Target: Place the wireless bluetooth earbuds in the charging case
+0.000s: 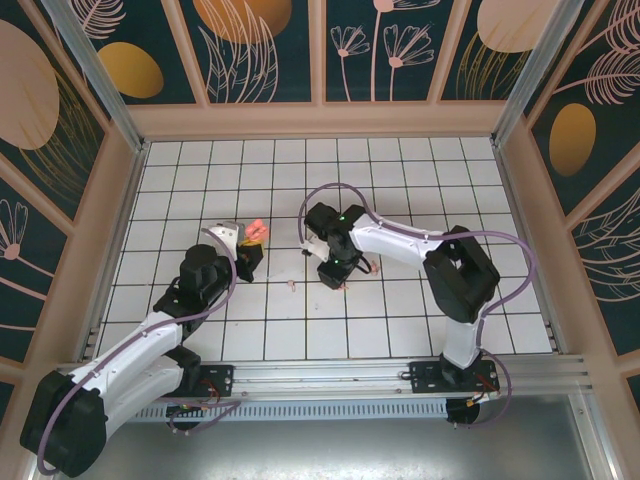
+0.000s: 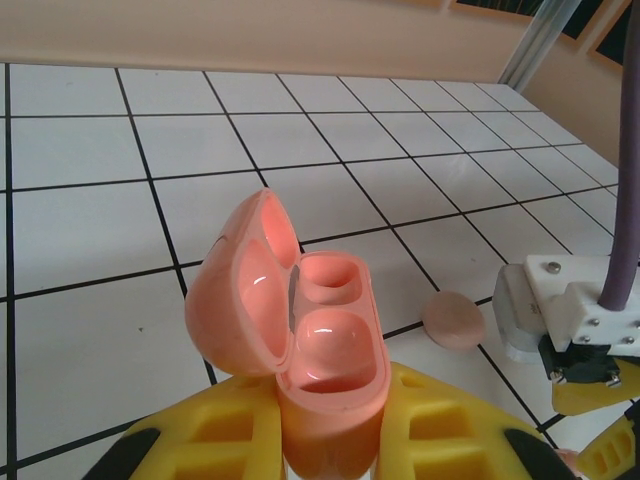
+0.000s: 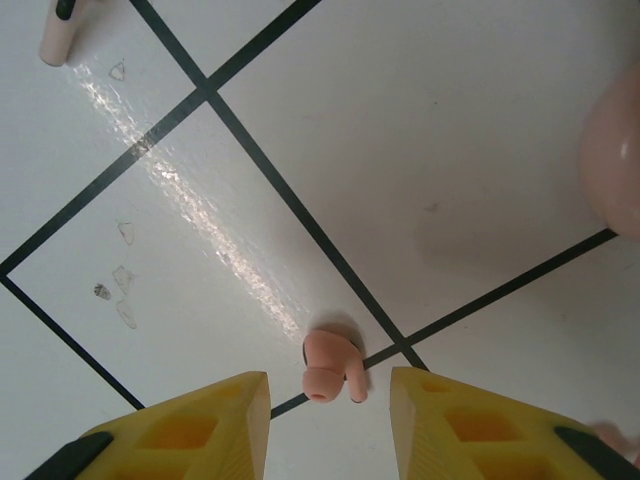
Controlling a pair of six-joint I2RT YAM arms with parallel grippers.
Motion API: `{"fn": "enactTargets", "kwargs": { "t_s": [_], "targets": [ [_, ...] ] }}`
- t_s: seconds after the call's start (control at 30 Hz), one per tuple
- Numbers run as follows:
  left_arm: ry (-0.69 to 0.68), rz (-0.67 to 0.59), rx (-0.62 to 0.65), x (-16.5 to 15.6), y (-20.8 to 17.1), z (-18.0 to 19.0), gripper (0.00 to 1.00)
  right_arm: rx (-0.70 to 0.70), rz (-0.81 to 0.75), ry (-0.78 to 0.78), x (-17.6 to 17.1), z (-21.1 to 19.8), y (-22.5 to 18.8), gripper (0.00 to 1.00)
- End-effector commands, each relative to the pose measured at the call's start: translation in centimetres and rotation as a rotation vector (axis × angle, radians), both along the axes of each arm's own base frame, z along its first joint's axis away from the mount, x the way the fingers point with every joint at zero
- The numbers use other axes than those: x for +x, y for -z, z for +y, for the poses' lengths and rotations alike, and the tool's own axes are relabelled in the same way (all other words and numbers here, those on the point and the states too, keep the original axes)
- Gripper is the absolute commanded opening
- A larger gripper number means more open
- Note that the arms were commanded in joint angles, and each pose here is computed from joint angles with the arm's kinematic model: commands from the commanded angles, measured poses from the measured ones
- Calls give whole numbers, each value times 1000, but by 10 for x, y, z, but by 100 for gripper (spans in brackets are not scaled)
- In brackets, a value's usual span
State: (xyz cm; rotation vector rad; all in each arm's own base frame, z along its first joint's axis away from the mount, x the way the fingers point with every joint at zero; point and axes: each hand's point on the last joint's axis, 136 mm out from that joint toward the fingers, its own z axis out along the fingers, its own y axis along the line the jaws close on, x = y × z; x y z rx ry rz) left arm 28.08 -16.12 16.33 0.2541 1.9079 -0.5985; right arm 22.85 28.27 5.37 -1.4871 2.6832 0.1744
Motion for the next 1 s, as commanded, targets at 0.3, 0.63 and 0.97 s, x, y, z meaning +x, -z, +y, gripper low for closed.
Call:
{"fn": "enactTargets", "kwargs": {
  "t_s": [0.3,0.63,0.97],
  "targets": [
    [11,-14,-33,0,-6,-2,7,-63,65,19,-11,1,12,38],
    [9,-15,-34,-1,-7,-2,7,-89,68,17,-11,-3,23,39],
    [8,-14,-33,-1,-7,-1,7,-119,80,13,-13,-8,37,36]
  ]
}}
